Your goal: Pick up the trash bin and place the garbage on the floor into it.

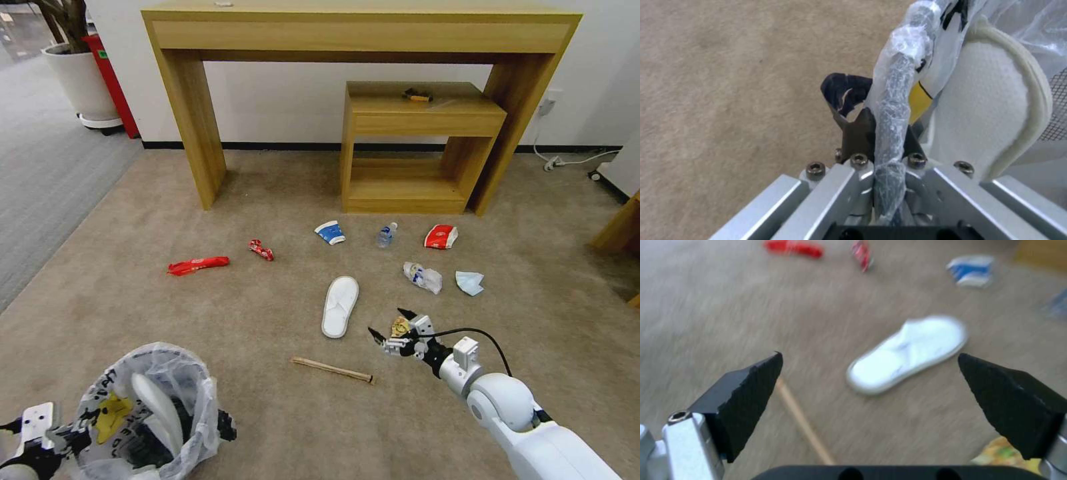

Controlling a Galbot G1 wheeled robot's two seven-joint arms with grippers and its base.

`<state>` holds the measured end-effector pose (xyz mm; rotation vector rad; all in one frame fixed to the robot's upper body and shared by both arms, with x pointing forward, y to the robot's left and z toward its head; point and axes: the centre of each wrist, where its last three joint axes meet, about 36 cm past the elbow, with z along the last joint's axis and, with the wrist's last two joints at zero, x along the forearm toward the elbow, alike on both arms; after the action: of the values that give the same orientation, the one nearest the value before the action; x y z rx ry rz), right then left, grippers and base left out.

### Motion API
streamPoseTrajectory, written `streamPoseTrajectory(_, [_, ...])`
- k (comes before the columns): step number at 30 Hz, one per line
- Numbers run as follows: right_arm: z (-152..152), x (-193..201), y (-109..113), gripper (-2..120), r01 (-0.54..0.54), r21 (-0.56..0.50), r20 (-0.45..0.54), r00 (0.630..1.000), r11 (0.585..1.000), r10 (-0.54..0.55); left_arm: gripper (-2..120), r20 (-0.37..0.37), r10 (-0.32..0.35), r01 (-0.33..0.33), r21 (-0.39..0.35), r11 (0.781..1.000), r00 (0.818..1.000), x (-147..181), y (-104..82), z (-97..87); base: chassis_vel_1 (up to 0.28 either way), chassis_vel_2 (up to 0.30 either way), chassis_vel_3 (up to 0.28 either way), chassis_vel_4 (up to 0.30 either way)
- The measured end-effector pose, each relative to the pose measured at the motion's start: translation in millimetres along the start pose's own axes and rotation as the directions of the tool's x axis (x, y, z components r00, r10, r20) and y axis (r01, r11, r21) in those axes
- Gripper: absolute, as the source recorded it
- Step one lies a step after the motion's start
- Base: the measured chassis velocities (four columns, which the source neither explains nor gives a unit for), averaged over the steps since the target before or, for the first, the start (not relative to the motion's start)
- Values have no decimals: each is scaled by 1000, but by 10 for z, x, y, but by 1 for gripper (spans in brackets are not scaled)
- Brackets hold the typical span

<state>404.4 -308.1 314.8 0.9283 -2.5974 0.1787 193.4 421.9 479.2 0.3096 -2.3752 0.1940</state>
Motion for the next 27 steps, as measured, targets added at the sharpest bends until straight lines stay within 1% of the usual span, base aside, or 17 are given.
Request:
streamPoseTrajectory(1, [67, -52, 8, 100, 20, -9, -30, 999, 1000, -20, 0, -1, -5, 5, 5, 1000, 1000, 9, 32, 4, 0, 0, 0, 0])
streamPoseTrajectory(2, [67, -52, 8, 100, 20, -9, -30, 999, 1000, -20, 0, -1, -5, 5, 5, 1000, 1000, 9, 32, 4, 0, 0, 0, 0])
streamPoseTrajectory(3, [118, -97, 21, 100, 35, -15, -56, 998, 999, -36, 0, -3, -9, 9, 11, 1000, 1000, 14, 61, 7, 0, 0, 0, 0])
streamPoseTrajectory(5, [198, -233, 59, 100, 73, -9, -105, 992, 997, -73, 0, -2, -22, 23, 27, 999, 1000, 22, 148, 1, 0, 0, 0, 0])
streamPoseTrajectory(6, [198, -233, 59, 100, 73, -9, -105, 992, 997, -73, 0, -2, -22, 23, 27, 999, 1000, 22, 148, 1, 0, 0, 0, 0])
streamPoseTrajectory(8, [310, -413, 82, 100, 112, 10, -159, 981, 994, -109, 0, 4, -36, 36, 37, 999, 999, 33, 226, -20, 0, 0, 0, 0])
streamPoseTrajectory(10, [355, -483, 99, 100, 126, 18, -174, 977, 992, -121, 0, 6, -41, 41, 39, 998, 999, 40, 250, -28, 0, 0, 0, 0])
streamPoseTrajectory(12, [452, -684, 145, 100, 155, 32, -203, 968, 987, -146, 0, 8, -49, 48, 44, 998, 999, 65, 294, -37, 0, 0, 0, 0])
streamPoseTrajectory(13, [452, -684, 145, 100, 155, 32, -203, 968, 987, -146, 0, 8, -49, 48, 44, 998, 999, 65, 294, -37, 0, 0, 0, 0])
streamPoseTrajectory(16, [555, -995, 231, 100, 185, 38, -231, 958, 982, -171, 0, 7, -56, 55, 47, 997, 998, 95, 333, -35, 0, 0, 0, 0])
streamPoseTrajectory(17, [555, -995, 231, 100, 185, 38, -231, 958, 982, -171, 0, 7, -56, 55, 47, 997, 998, 95, 333, -35, 0, 0, 0, 0])
streamPoseTrajectory(20, [590, -1304, 363, 100, 197, 22, -235, 954, 980, -187, 0, 7, -61, 60, 52, 997, 998, 104, 348, -27, 0, 0, 0, 0])
streamPoseTrajectory(21, [590, -1304, 363, 100, 197, 22, -235, 954, 980, -187, 0, 7, -61, 60, 52, 997, 998, 104, 348, -27, 0, 0, 0, 0])
streamPoseTrajectory(22, [585, -1398, 391, 100, 198, 18, -232, 954, 980, -188, 0, 6, -62, 61, 53, 997, 998, 103, 350, -23, 0, 0, 0, 0])
streamPoseTrajectory(25, [588, -1508, 408, 99, 193, 8, -235, 954, 981, -186, 0, 5, -64, 63, 53, 997, 998, 99, 356, -19, 0, 0, 0, 0])
streamPoseTrajectory(26, [596, -1546, 415, 97, 192, 2, -237, 954, 981, -186, 0, 6, -64, 64, 53, 997, 998, 98, 357, -19, 0, 0, 0, 0])
streamPoseTrajectory(27, [608, -1568, 404, 93, 186, -3, -241, 953, 982, -182, 0, 6, -64, 64, 53, 997, 998, 97, 356, -21, 0, 0, 0, 0])
